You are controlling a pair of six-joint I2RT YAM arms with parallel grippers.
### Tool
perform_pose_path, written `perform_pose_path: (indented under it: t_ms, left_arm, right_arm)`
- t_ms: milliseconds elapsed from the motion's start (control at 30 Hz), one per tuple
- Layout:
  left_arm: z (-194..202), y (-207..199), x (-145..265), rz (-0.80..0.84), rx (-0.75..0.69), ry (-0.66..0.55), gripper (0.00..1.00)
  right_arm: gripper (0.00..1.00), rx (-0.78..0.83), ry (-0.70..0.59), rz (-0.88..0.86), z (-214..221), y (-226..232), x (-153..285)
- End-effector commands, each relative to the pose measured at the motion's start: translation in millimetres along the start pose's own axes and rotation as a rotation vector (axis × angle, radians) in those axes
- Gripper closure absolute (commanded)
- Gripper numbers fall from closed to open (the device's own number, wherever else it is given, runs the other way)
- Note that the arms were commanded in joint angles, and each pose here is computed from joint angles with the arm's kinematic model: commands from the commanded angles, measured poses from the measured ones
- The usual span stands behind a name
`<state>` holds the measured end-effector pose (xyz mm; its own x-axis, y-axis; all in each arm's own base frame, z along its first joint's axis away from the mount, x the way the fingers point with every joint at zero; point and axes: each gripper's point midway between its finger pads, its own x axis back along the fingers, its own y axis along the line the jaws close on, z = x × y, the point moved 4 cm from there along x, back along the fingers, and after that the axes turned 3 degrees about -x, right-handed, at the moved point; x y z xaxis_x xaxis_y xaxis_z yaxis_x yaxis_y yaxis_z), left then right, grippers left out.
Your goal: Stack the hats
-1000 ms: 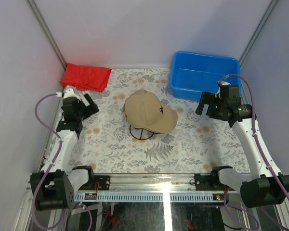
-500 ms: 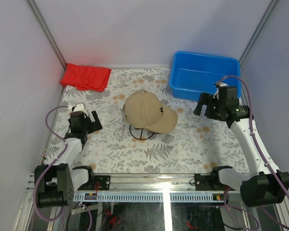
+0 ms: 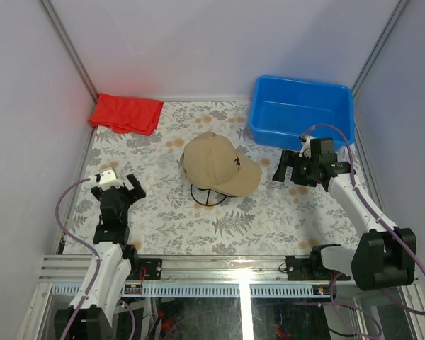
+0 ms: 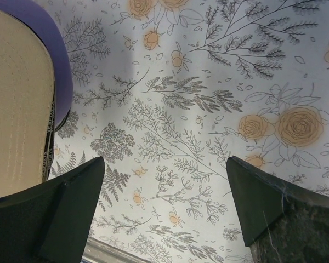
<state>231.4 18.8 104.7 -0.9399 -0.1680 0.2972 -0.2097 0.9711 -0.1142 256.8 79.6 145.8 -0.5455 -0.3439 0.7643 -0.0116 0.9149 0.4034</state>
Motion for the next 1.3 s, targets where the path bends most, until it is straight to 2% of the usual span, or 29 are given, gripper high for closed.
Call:
perform_pose_path:
  t_ms: [0, 67, 167, 233, 300, 367, 400, 567, 633, 667, 700, 833, 900, 1033, 1167, 1267]
  left_arm:
    - [-11, 44, 0, -0.384, 0.128, -0.039, 0.0]
    - [-15, 57, 1, -0.538, 0.188, -0.008, 0.0]
    - [-14, 55, -6, -0.599, 0.242, 0.088, 0.0]
    - [-8, 43, -15, -0.539, 0.275, 0.153, 0.0]
    - [-13, 24, -23, -0.369, 0.229, 0.168, 0.0]
    - [-22, 5, -28, -0.164, 0.103, 0.131, 0.0]
    - [-26, 4, -25, -0.132, 0.049, 0.118, 0.0]
    - [-51, 10, -4, -0.126, 0.053, -0.119, 0.0]
    - [-39, 26, 4, -0.226, 0.061, -0.095, 0.0]
    - [-34, 29, 6, -0.263, 0.113, -0.091, 0.0]
    - [-28, 28, 5, -0.254, 0.133, -0.095, 0.0]
    - [-6, 17, 1, -0.114, 0.013, -0.086, 0.0]
    - [-5, 13, 1, -0.077, 0.001, -0.083, 0.0]
    - [2, -17, 4, 0.175, -0.09, -0.117, 0.0]
    - [15, -9, 9, 0.142, -0.055, -0.188, 0.0]
    - [13, 5, 13, 0.039, 0.018, -0.259, 0.0]
  right_arm:
    - [0.01, 0.061, -0.021, -0.081, -13, 13, -1]
    - [0.01, 0.059, -0.022, -0.078, -14, 14, -1]
    - [0.01, 0.049, -0.039, -0.078, -13, 12, -3]
    - [0.01, 0.043, -0.055, -0.086, -12, 12, -4]
    - [0.01, 0.046, -0.064, -0.083, -12, 12, -2]
    - [0.01, 0.055, -0.071, -0.067, -13, 11, 1]
    - [0.01, 0.062, -0.072, -0.055, -12, 9, 3]
    - [0.01, 0.058, -0.089, -0.004, 0, -2, 5]
    - [0.01, 0.047, -0.112, -0.018, 1, -1, 5]
    - [0.01, 0.042, -0.118, -0.025, 2, -1, 4]
    - [0.01, 0.036, -0.122, -0.032, 2, 0, 4]
    - [0.01, 0.034, -0.114, -0.041, 1, 2, 3]
    - [0.01, 0.041, -0.105, -0.04, 0, 2, 4]
    - [0.01, 0.054, -0.112, -0.041, 2, 2, 6]
    - [0.01, 0.102, -0.157, -0.055, 9, -3, 4]
    - [0.01, 0.228, -0.261, -0.093, 9, -5, 2]
